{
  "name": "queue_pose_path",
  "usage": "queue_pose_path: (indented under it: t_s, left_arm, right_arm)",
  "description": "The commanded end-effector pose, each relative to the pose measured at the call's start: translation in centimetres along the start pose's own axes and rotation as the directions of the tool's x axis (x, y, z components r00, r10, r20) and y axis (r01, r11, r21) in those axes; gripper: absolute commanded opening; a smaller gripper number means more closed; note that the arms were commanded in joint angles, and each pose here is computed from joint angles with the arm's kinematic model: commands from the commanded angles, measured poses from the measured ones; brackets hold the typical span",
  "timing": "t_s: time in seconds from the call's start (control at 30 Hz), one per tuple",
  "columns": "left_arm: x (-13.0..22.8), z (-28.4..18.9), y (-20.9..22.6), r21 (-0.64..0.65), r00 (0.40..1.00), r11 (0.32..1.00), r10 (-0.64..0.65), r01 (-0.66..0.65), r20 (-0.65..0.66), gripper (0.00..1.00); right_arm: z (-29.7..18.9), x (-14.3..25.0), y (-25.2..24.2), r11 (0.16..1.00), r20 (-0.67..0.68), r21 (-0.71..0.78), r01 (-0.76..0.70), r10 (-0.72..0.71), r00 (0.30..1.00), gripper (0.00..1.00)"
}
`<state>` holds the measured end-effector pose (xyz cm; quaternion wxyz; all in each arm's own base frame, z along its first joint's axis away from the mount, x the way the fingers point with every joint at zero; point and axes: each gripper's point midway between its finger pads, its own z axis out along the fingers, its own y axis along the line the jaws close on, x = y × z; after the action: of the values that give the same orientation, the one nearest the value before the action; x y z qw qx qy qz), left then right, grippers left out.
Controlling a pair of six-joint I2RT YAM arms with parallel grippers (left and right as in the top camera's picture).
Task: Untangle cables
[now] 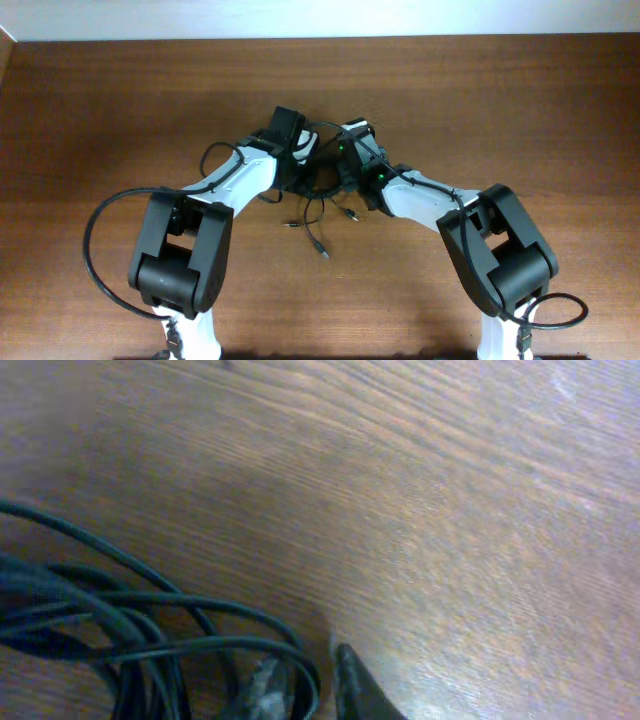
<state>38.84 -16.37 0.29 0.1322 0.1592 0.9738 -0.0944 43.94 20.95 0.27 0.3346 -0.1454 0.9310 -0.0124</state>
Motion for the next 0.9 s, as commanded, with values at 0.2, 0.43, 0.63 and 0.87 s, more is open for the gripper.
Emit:
queue_pose_path:
  t_s: [0.2,0.43,0.63,0.87]
  left_arm:
    - [1.7,0.4,4.9,-0.265,0.993,0.959,-0.114,0.100,-0.036,0.18]
    - [1.7,0.0,6.5,-0.327,0.988,0.935,-0.151,0.137,-0.017,0.20]
    - [1.7,0.2,6.0,-0.294,0.988,0.945,-0.155,0.141,-0.022,0.16]
    - [1.7,0.2,5.9,-0.286,0.988,0.948,-0.155,0.142,-0.024,0.15]
  right_arm:
    - [-6.4,3.4,-7.6,0.946,-0.160,0.302,-0.118,0.173,0.972,0.11]
    - [-10.7,6.7,-8.3,0.965,-0.348,0.230,-0.124,0.200,0.916,0.13]
    - [-9.9,5.1,-4.2,0.972,-0.342,0.006,-0.236,0.224,0.913,0.47]
    - [-7.4,5.0,-1.4,0.955,-0.353,-0.110,-0.275,0.221,0.909,0.48]
